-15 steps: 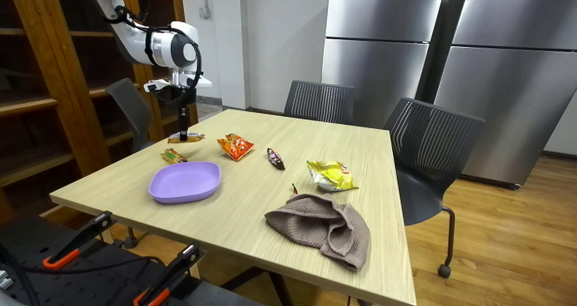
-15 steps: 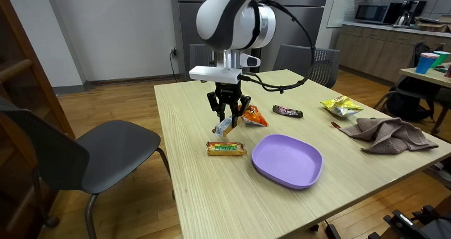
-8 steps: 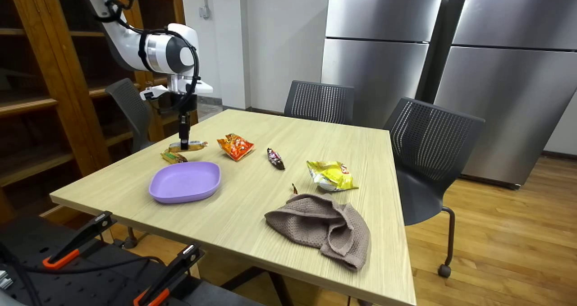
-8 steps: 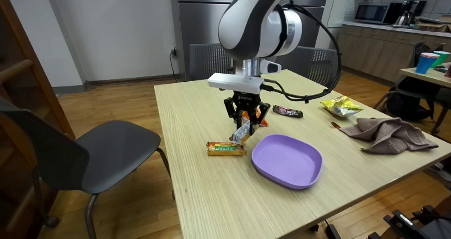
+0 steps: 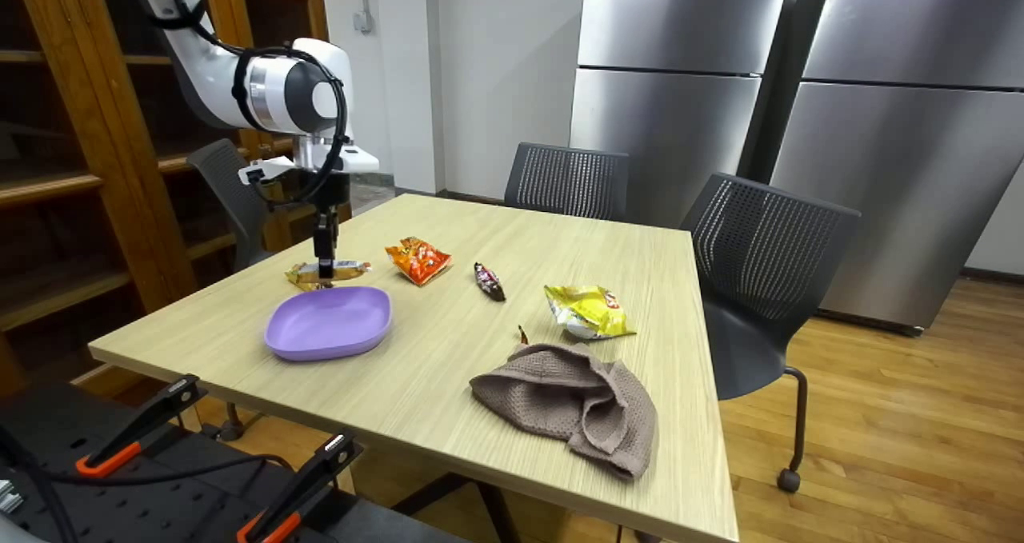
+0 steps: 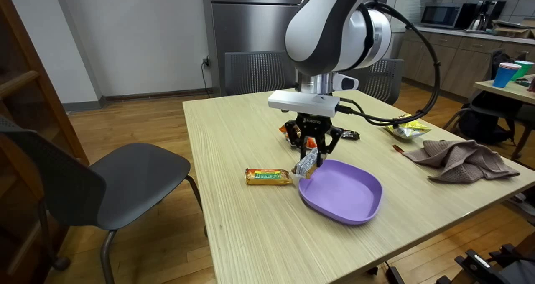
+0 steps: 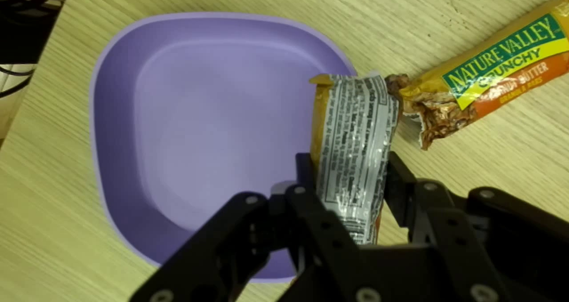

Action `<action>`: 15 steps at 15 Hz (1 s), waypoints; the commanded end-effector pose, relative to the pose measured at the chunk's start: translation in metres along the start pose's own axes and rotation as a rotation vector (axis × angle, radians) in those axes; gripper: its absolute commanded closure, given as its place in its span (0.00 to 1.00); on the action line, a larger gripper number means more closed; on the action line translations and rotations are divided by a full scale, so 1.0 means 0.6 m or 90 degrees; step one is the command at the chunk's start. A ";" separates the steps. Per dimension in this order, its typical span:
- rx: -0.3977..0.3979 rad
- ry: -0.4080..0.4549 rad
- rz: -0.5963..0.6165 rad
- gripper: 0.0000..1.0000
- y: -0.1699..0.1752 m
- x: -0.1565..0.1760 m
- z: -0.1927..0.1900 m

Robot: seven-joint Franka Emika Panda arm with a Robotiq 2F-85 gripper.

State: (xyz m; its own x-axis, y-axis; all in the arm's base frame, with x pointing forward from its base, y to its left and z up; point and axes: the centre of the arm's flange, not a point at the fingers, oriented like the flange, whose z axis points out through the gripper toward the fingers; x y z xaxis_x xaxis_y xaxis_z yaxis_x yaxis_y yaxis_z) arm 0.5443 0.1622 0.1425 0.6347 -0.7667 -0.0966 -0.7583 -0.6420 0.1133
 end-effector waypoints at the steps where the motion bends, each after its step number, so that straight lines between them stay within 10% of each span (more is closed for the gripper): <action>1: 0.002 -0.005 0.007 0.84 0.045 -0.010 -0.016; 15: 0.040 -0.002 -0.016 0.84 0.077 0.009 0.050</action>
State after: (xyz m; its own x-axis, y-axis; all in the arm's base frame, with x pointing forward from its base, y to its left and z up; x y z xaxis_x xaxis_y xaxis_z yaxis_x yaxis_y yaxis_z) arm 0.5109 0.1319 0.1196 0.6333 -0.7693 -0.0843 -0.7641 -0.6388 0.0896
